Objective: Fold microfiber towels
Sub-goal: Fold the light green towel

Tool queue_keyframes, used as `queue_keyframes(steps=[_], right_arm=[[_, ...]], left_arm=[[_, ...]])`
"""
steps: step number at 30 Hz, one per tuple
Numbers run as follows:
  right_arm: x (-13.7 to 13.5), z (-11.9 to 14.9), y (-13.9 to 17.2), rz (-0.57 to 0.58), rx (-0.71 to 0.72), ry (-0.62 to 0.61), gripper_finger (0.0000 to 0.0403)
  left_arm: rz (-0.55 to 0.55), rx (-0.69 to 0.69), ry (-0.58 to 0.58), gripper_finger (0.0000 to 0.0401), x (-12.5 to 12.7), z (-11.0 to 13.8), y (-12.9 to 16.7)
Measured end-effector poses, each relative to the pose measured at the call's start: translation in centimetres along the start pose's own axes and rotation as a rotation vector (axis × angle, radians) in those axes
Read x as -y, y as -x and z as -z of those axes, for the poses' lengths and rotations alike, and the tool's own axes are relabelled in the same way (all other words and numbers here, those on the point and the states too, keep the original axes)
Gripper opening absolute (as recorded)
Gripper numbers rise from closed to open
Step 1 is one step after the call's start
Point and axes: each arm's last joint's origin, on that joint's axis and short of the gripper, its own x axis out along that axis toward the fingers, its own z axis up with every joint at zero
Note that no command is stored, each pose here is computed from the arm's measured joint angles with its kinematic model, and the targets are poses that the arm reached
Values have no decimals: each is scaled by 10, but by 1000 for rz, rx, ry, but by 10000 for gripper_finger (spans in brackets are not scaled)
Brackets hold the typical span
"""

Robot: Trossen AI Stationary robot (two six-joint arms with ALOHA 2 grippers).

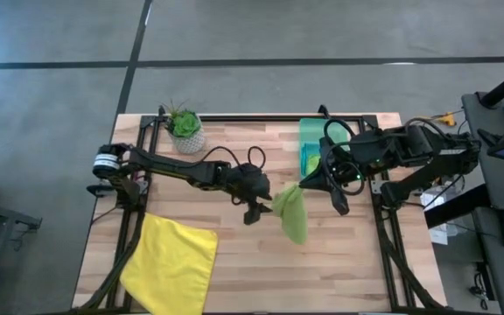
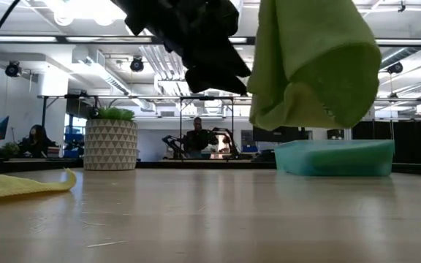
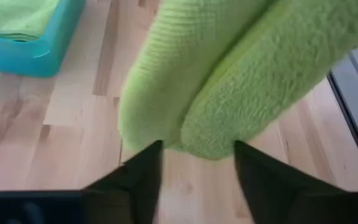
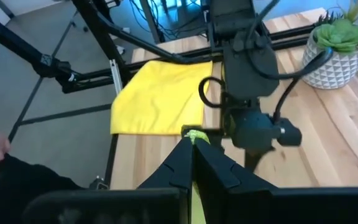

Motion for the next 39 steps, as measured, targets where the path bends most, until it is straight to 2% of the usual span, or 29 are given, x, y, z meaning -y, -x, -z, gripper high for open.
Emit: queue_keyframes(steps=[5, 6, 9, 15, 20, 24, 28, 31, 34, 39], right_arm=[[2, 4, 4, 16, -32, 3, 9], [2, 5, 4, 18, -38, 6, 9], [2, 5, 4, 28, -35, 8, 9], [2, 5, 5, 27, -33, 10, 9], [2, 5, 5, 25, -33, 10, 9], [2, 5, 5, 16, -35, 10, 9], [2, 5, 5, 15, -34, 10, 9], [2, 5, 5, 14, -30, 9, 9], [2, 5, 5, 14, -30, 14, 9], [2, 5, 5, 14, -31, 17, 9]], left_arm=[[-4, -65, 8, 29, 2, 5, 6], [-3, -58, 7, 16, 2, 3, 8], [10, 9, -5, 12, 5, -5, 15], [19, 39, -25, 5, 6, -9, 17], [30, 97, -73, 55, 5, -14, 15], [-12, 129, -61, 130, 1, -17, 16], [-9, 114, -34, 204, -5, -14, 12], [104, 86, 13, 243, -7, -9, 0], [251, 60, 73, 262, -7, -4, -16], [325, 30, 155, 266, -10, 4, -38]])
